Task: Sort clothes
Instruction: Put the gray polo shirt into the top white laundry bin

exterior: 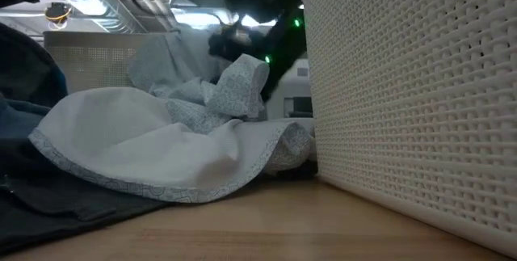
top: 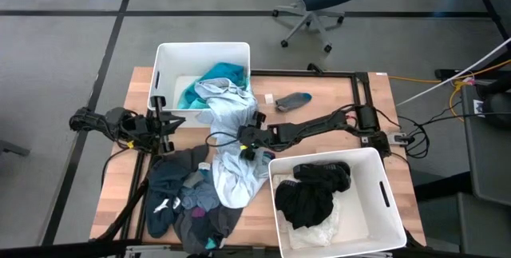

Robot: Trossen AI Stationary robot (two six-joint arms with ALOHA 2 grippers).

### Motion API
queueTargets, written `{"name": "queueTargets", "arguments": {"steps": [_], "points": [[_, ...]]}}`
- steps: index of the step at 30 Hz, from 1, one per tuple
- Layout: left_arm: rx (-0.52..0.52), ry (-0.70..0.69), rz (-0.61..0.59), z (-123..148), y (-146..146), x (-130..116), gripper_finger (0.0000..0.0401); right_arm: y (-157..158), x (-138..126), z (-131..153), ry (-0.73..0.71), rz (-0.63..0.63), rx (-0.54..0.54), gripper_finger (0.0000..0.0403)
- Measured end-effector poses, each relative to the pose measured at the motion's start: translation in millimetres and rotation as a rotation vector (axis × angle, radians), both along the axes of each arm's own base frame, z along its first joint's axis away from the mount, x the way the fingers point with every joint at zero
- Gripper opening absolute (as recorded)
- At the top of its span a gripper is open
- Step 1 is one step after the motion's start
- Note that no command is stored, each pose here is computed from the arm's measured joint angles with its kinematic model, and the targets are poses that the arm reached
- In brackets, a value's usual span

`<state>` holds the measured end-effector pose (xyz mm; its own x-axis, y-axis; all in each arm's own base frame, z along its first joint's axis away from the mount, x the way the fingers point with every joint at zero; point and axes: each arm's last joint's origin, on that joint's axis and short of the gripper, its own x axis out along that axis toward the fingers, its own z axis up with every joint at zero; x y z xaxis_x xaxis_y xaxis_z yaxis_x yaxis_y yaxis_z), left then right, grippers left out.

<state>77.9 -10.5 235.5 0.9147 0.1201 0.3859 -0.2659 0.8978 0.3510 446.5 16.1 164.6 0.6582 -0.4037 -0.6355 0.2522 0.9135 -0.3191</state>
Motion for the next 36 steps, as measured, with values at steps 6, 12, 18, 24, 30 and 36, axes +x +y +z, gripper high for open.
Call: {"name": "queueTargets", "arguments": {"steps": [6,12,18,24,30,36], "points": [[0.000,0.000,0.000,0.0,0.0,0.0,0.0005,8.7,7.5,59.8,-0.095,0.042,-0.162,0.0007],[0.001,0.001,0.000,-0.1,0.0,0.0,0.0005,4.7,11.7,133.6,-0.227,0.072,-0.282,0.0009],[0.001,0.000,0.000,0.0,0.0,0.0,0.0005,-5.8,14.8,200.0,-0.325,0.103,-0.435,0.0008],[0.001,0.000,0.000,0.0,0.0,0.0,0.0005,-39.9,7.1,258.2,-0.446,0.104,-0.516,0.0004],[0.010,0.001,0.004,0.0,0.0,0.0,0.0005,-87.3,-3.2,296.7,-0.702,0.164,-0.543,0.0008],[0.034,0.002,0.015,0.3,0.0,-0.1,0.0005,-134.1,-14.6,314.4,-1.029,0.140,-0.470,0.0008]]}}
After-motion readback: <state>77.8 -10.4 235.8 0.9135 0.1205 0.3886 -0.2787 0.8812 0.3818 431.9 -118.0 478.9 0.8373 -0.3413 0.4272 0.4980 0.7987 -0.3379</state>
